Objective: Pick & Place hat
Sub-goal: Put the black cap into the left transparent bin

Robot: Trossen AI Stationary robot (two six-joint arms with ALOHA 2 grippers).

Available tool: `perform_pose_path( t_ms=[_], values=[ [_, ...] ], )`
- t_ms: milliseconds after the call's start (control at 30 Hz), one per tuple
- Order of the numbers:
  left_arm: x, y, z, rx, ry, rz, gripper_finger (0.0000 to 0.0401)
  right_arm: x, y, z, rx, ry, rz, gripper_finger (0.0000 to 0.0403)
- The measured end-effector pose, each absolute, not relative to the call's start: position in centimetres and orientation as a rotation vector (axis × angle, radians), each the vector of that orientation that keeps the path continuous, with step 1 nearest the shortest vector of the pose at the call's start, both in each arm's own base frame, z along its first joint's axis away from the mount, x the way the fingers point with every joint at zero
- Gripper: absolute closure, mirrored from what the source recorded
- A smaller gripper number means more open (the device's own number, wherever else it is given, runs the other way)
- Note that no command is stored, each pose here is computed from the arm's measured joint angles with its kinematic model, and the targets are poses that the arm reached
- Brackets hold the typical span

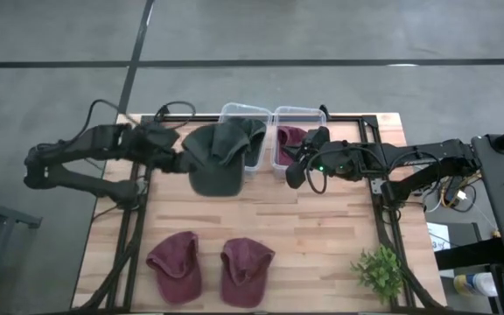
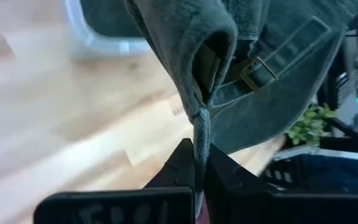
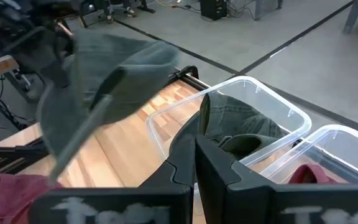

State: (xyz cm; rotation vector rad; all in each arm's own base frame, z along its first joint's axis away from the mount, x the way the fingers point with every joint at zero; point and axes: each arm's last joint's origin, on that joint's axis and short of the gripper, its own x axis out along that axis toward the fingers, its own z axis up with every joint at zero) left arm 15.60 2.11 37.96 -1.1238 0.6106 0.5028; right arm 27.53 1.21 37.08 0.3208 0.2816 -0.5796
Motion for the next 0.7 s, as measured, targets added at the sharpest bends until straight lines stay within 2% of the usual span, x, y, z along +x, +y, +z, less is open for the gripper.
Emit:
perform_pose_path(
  t_ms=[200,433,700],
  values=[
    [17.8,5.9,38.2,-1.051,0.655,0.484,0.0394,27.5,1.2,37.1,0.332,0.278,-0.579,0.0394],
    [19.6,11.6,38.0,-1.006,0.659,0.553,0.0394,27.5,1.2,37.1,0.336,0.277,-0.579,0.0394],
    [22.5,16.9,35.8,-0.97,0.753,0.553,0.0394,27.5,1.2,37.1,0.336,0.277,-0.579,0.0394]
  ],
)
